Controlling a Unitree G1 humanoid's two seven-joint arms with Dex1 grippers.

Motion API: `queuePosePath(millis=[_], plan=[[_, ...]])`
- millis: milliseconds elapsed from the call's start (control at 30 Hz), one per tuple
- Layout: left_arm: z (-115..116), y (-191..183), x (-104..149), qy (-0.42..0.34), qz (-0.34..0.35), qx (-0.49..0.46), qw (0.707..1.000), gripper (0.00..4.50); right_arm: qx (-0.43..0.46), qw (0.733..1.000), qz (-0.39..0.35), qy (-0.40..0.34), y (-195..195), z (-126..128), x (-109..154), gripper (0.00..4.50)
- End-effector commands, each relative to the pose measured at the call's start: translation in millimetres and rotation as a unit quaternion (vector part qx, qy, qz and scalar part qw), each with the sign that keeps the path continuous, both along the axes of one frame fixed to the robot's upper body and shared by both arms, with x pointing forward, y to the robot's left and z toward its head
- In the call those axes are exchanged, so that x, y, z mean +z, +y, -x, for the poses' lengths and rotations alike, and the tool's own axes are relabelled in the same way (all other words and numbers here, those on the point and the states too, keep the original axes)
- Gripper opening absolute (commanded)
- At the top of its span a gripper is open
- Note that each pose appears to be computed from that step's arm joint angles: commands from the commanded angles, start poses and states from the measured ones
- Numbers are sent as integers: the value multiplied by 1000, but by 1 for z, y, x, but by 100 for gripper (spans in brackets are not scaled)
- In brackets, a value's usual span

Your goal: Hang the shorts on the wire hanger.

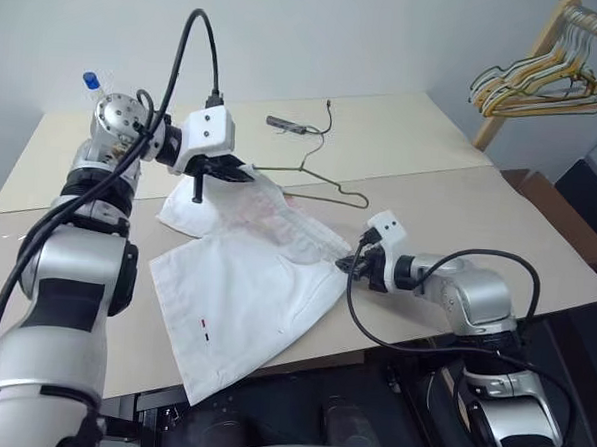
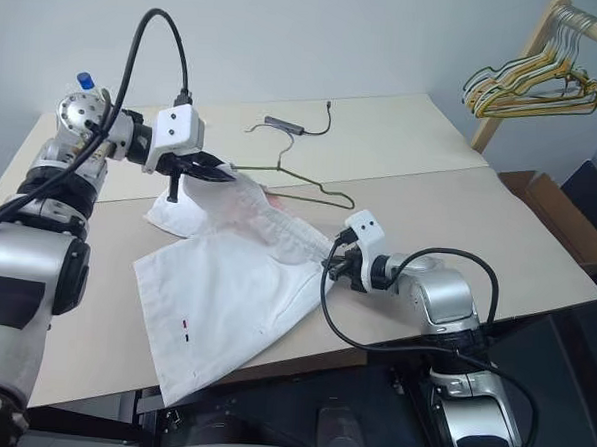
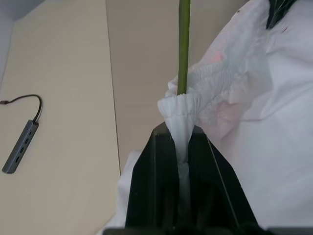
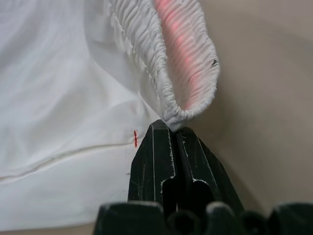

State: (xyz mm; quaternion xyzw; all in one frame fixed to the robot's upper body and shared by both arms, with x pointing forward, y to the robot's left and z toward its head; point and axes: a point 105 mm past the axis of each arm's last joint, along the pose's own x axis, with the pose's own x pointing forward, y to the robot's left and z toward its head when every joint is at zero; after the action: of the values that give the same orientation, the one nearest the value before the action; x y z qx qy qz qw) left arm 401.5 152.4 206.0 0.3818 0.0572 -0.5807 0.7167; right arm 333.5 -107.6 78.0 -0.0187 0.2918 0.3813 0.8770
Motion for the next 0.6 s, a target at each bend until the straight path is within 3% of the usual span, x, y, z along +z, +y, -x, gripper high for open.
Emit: queuePosePath(millis=[33,300,600], plan=[[7,0,23,-10,25,-30,999,0,-15,998,1,-60,-14,-15,26,3],[10,11,22,-4,10,-28,1000,0,-40,993,31,-106,-54,-30,49,3],[8,12,15,-1,-2,-18,1000,0,-24,985,76,-155,-67,-34,64,3]])
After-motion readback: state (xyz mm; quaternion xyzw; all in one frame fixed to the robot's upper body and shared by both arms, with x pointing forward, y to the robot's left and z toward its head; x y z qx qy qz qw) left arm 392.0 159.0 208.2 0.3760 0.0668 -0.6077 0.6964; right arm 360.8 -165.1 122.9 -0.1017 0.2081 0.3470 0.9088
